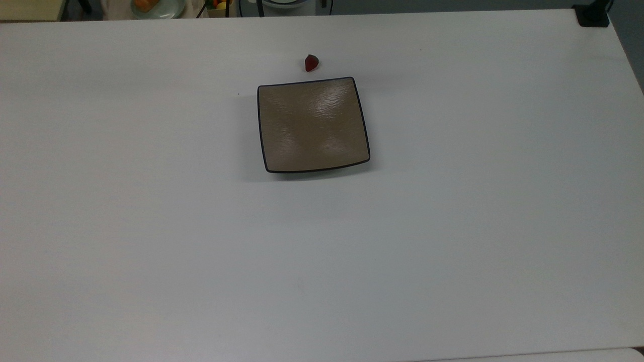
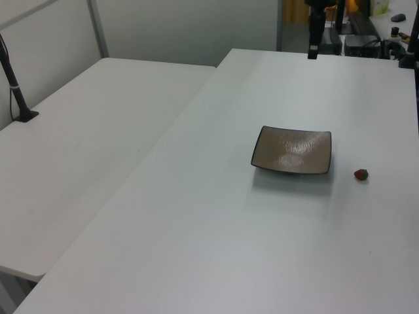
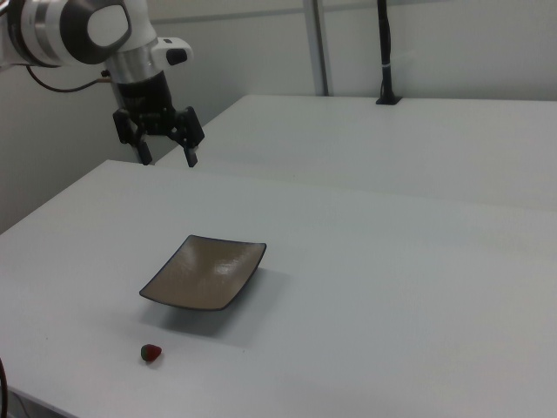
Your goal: Strawberries on a ceramic plate
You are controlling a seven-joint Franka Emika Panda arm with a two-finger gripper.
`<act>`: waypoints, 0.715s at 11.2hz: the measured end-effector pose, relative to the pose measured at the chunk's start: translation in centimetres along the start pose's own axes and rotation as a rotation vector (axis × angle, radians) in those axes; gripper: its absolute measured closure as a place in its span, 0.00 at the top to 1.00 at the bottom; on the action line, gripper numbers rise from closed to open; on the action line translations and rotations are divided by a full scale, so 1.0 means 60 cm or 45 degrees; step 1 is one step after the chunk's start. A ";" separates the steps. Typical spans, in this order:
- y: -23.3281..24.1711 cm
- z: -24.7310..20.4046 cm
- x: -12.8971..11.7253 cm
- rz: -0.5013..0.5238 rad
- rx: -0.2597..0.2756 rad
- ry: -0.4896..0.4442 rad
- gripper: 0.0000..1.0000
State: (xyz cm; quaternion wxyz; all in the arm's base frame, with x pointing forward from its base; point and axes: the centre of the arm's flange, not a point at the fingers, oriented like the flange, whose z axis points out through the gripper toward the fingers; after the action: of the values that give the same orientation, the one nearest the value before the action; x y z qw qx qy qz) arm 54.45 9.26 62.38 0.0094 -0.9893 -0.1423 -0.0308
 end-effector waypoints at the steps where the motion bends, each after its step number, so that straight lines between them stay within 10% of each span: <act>1: 0.009 0.001 -0.002 -0.080 0.001 -0.009 1.00; 8: 0.059 0.014 -0.054 -0.861 0.116 -0.204 1.00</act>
State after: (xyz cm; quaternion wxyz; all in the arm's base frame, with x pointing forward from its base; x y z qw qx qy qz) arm 52.41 4.98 61.30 0.0315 -0.8840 -0.4636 0.0519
